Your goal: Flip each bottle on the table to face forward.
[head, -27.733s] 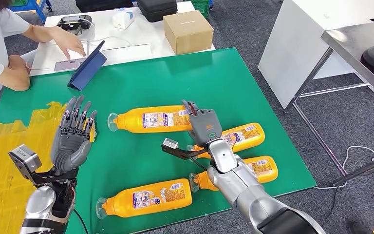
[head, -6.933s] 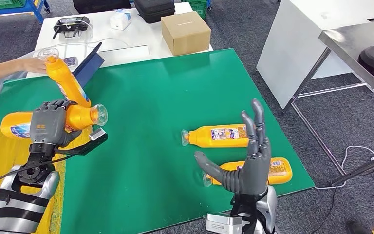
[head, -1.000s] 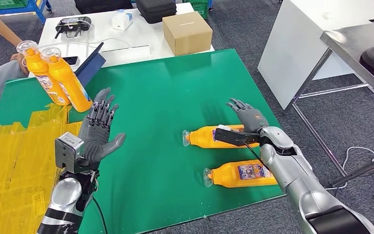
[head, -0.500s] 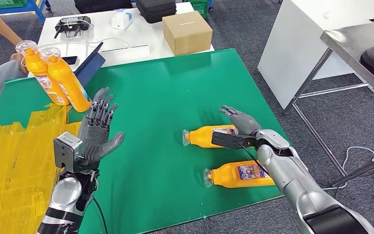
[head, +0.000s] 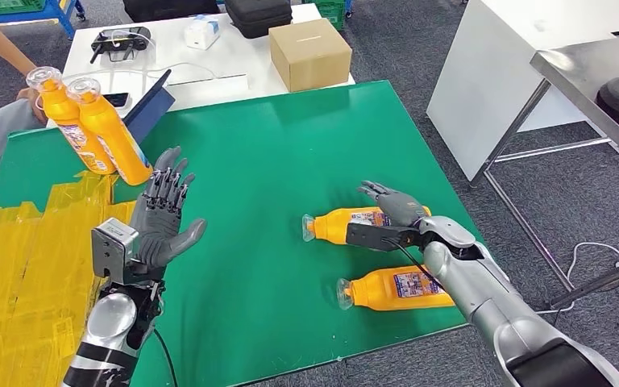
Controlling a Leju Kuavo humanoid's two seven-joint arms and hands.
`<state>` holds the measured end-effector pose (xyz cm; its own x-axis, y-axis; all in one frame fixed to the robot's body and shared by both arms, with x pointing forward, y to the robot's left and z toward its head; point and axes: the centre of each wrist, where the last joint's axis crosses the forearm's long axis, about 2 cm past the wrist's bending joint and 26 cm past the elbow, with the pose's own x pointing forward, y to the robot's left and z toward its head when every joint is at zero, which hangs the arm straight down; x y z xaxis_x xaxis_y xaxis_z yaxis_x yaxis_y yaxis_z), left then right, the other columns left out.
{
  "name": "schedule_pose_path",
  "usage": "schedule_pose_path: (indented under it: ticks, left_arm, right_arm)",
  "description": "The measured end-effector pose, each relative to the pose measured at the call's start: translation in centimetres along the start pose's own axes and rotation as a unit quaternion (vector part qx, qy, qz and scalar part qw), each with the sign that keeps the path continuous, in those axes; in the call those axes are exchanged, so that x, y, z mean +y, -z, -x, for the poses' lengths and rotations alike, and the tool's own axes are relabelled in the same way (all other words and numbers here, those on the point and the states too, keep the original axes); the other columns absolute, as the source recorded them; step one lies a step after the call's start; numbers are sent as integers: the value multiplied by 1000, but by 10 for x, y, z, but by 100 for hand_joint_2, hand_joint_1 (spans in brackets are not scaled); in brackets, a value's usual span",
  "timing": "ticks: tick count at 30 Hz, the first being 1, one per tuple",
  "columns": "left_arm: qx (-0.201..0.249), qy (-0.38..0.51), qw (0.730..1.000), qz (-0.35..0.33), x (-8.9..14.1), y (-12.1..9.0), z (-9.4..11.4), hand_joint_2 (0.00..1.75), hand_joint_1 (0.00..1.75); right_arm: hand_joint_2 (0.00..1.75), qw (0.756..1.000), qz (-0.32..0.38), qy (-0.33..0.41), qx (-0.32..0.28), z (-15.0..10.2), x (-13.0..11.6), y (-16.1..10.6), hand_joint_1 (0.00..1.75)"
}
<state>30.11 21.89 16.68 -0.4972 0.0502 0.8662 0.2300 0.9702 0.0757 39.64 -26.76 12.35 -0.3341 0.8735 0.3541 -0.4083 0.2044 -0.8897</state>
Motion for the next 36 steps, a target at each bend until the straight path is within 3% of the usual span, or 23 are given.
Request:
schedule_pose_path:
  ticks: [11, 22, 25, 29, 31, 36]
  left_arm:
    - [1, 5, 1000, -3, 1, 1, 0, 175, 0]
    - [1, 6, 1000, -5, 1, 1, 0, 175, 0]
    - [1, 7, 1000, -6, 2, 3, 1, 175, 0]
    - [2, 7, 1000, -6, 2, 3, 2, 175, 0]
    - [3, 7, 1000, -6, 2, 3, 2, 175, 0]
    - [3, 6, 1000, -7, 2, 3, 2, 175, 0]
  right_arm:
    - [175, 996, -39, -66, 53, 10, 20, -1, 0]
    - [175, 992, -61, -86, 73, 18, 16, 1, 1]
    - [175, 990, -69, -93, 85, 21, 15, 1, 28]
    - [175, 984, -81, -114, 108, 25, 14, 2, 160]
    - [175, 983, -84, -121, 114, 26, 14, 2, 173]
    - [175, 980, -83, -132, 121, 26, 14, 4, 173]
